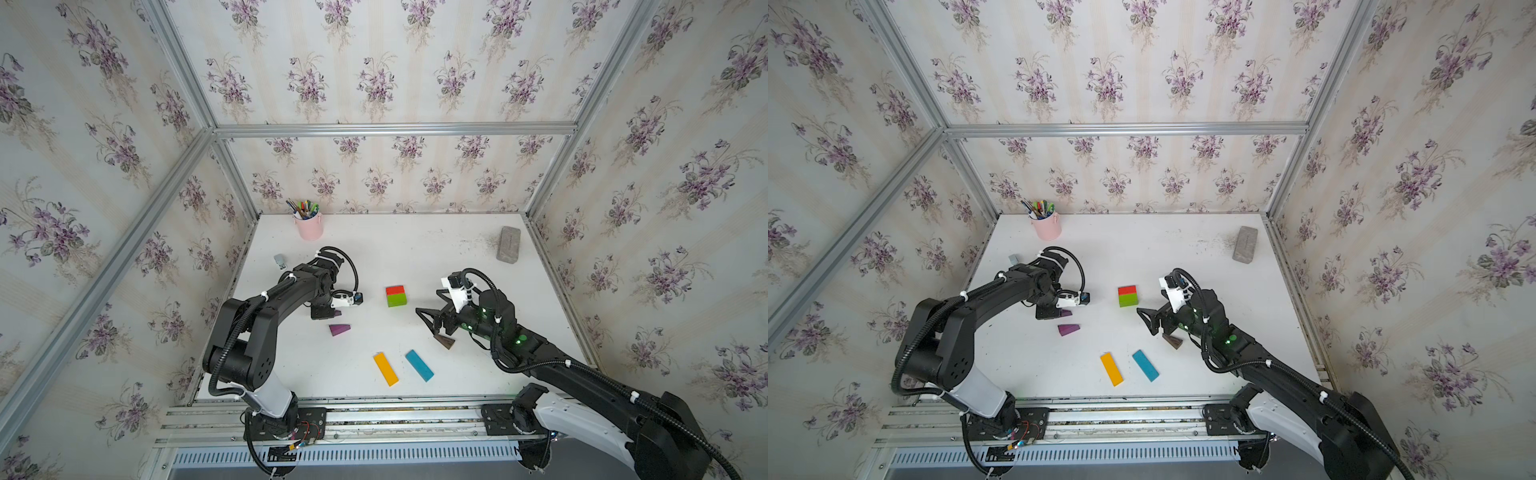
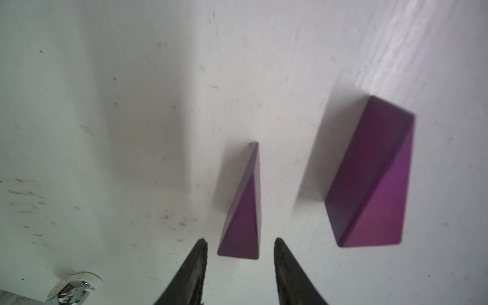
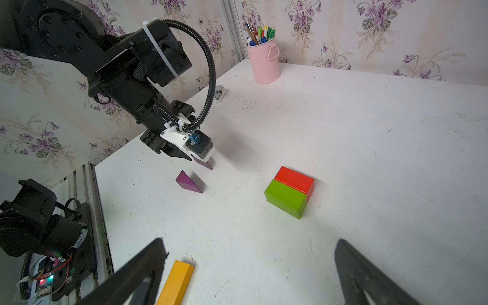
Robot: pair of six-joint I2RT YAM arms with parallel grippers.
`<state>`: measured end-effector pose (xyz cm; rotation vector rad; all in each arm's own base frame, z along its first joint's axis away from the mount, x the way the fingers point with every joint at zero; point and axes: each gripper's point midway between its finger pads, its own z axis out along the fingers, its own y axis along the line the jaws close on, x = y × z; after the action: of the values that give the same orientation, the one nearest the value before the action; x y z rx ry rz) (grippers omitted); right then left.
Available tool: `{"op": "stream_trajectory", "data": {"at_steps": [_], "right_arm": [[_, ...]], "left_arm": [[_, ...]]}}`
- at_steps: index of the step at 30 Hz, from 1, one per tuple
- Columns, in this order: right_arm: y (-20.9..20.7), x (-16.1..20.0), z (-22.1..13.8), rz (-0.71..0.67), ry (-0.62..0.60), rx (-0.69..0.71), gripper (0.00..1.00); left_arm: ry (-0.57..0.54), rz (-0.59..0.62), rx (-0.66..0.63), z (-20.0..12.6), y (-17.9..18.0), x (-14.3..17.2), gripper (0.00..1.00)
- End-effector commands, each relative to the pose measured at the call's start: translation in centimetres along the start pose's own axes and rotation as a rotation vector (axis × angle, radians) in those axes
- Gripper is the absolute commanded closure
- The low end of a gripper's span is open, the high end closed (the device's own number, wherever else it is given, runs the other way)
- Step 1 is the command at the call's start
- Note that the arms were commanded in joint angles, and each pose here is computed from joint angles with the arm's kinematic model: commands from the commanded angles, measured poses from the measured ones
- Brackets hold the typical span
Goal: Assemble a small pinwheel with building blocks
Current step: Pick up the building block from the center of the board.
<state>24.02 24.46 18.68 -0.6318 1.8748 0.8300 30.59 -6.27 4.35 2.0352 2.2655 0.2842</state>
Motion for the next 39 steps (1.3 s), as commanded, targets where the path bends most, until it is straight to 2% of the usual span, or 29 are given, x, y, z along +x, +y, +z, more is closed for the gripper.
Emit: {"op": "stream_trajectory", "data": {"at_steps": [1,16,26,39], "right_arm": [[0.3,-0.7,0.1,-0.002,-0.028,-0.018,0.00],[0.1,-0.4,0.3,0.004,-0.017,-0.016,0.00],[0.0,-0.4,0.4,0.006,-0.016,-0.017,0.00],[0.1,-0.5,0.2,0.005,-0.021,-0.021,0.00]], "left_arm": [[0.000,0.055,0.018,0.2,-0.4,0.2,0.57],[0.025,0.092,0.025,1.0,0.3,0.2,0.60],[0.003,0.082,0.041,1.2,-0.2,-0.1,0.62],[-0.007,0.066,0.055,1.4,-0.5,-0.4,0.69]]}}
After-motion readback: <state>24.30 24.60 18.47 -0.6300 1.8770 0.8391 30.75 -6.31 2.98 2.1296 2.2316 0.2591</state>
